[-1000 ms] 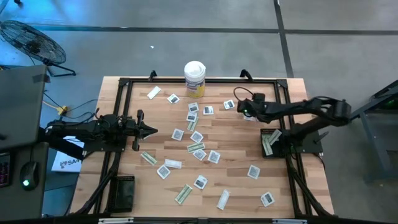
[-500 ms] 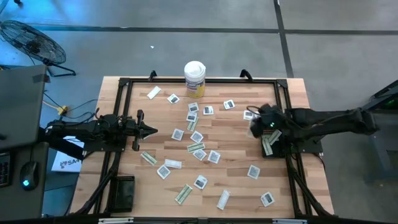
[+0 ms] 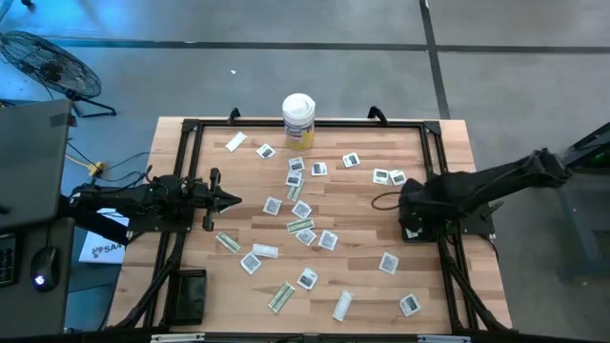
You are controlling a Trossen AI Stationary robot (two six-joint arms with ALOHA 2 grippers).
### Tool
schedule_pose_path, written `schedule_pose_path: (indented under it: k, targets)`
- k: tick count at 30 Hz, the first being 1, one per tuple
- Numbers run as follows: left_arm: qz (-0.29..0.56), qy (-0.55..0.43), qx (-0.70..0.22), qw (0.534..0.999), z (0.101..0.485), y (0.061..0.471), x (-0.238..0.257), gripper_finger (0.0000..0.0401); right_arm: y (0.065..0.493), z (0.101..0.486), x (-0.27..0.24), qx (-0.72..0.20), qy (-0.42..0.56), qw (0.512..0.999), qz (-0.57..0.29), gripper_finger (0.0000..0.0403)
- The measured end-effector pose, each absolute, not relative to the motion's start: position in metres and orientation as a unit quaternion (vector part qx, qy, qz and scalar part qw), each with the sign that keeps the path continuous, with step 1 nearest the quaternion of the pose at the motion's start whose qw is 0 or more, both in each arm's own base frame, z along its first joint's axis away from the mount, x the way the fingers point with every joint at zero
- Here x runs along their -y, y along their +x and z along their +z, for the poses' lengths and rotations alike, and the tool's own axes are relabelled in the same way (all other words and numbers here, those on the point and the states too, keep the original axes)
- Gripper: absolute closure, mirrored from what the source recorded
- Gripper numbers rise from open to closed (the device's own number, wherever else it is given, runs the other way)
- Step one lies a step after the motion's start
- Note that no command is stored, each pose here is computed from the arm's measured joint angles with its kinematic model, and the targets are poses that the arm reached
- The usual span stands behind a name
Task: Pick & Place First Aid Supplies
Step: Put the white bandage pad into the black bin, then put the white bandage pad into the right black bin
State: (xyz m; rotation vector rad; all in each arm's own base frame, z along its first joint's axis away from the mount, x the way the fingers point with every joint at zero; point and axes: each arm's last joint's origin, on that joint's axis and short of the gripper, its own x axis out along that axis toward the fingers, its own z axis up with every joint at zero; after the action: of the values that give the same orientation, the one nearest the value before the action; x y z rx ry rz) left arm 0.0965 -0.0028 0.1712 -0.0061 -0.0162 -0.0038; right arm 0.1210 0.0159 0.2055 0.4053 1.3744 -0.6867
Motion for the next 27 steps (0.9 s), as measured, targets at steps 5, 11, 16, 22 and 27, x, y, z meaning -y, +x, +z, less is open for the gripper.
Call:
schedule_pose_path:
  k: [5, 11, 16, 22, 27]
  targets:
    - [-0.002, -0.003, 0.008, 1.0, 0.171, 0.097, 0.003, 0.04, 0.132, 0.188, -0.018, -0.652, 0.179, 0.663, -0.322, 0.0403]
    - [-0.002, -0.003, 0.008, 1.0, 0.171, 0.097, 0.003, 0.04, 0.143, 0.17, -0.015, -0.692, 0.143, 0.625, -0.33, 0.0384]
    - [-0.002, -0.003, 0.008, 1.0, 0.171, 0.097, 0.003, 0.04, 0.15, 0.159, -0.012, -0.713, 0.12, 0.605, -0.333, 0.0342]
    - [-0.002, -0.003, 0.008, 1.0, 0.171, 0.097, 0.003, 0.04, 0.162, 0.178, -0.011, -0.74, 0.154, 0.578, -0.308, 0.0302]
    - [-0.002, -0.003, 0.008, 1.0, 0.171, 0.097, 0.003, 0.04, 0.176, 0.223, -0.015, -0.725, 0.175, 0.581, -0.325, 0.0307]
